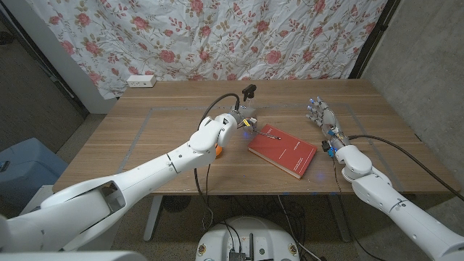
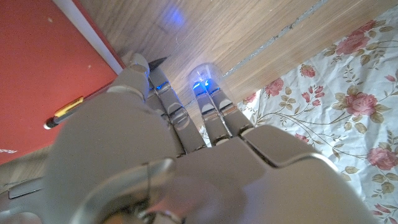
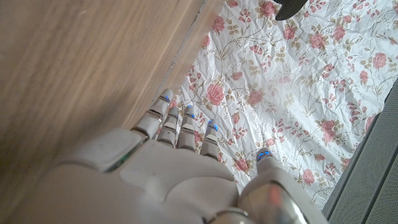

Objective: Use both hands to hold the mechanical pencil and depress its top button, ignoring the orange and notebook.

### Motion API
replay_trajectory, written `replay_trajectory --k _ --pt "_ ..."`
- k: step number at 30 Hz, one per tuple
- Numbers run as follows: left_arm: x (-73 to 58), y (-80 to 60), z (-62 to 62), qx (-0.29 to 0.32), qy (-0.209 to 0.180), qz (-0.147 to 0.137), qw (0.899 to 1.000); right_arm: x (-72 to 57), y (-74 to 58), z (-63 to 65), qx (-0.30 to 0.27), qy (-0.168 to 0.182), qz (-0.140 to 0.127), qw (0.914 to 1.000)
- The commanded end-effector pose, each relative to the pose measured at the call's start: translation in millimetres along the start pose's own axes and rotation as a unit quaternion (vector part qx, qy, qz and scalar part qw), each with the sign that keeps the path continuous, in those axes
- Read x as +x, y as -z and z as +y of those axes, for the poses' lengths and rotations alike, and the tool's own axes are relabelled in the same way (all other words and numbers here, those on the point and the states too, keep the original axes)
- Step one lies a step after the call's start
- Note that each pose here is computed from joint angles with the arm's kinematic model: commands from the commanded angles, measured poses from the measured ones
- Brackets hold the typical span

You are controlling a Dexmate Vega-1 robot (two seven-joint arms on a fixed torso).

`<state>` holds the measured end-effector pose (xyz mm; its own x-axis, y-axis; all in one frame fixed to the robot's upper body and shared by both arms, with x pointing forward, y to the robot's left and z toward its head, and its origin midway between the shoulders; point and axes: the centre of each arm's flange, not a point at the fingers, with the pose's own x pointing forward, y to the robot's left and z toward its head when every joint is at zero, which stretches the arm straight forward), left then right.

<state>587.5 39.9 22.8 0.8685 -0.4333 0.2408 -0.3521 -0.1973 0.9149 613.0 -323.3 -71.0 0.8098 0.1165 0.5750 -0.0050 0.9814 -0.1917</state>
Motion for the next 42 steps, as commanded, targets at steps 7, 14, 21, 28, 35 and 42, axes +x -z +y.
replay_trajectory --k 7,14,21,28,35,42 --pt "0.8 1.0 3.2 0.006 0.002 0.01 1.0 0.4 1.9 -1.2 0.005 0.001 -0.001 1.0" --pt "0.6 3.6 4.8 0.01 0.005 0.013 1.0 0.3 2.2 -1.7 0.005 0.004 -0.001 1.0" --pt "-1.6 6.8 5.2 0.007 0.013 0.015 1.0 0.3 2.0 -2.6 0.004 0.006 -0.002 1.0" --pt "-5.9 7.5 5.7 0.002 0.022 0.014 1.0 0.4 1.9 -3.1 0.001 0.004 0.001 1.0" --pt "-9.9 10.4 5.5 -0.013 0.045 0.016 0.999 0.1 2.0 -2.7 -0.002 0.003 0.004 1.0" --pt "-16.4 13.7 4.5 -0.016 0.048 0.019 0.999 0.3 1.3 -0.5 -0.006 0.004 0.008 0.9999"
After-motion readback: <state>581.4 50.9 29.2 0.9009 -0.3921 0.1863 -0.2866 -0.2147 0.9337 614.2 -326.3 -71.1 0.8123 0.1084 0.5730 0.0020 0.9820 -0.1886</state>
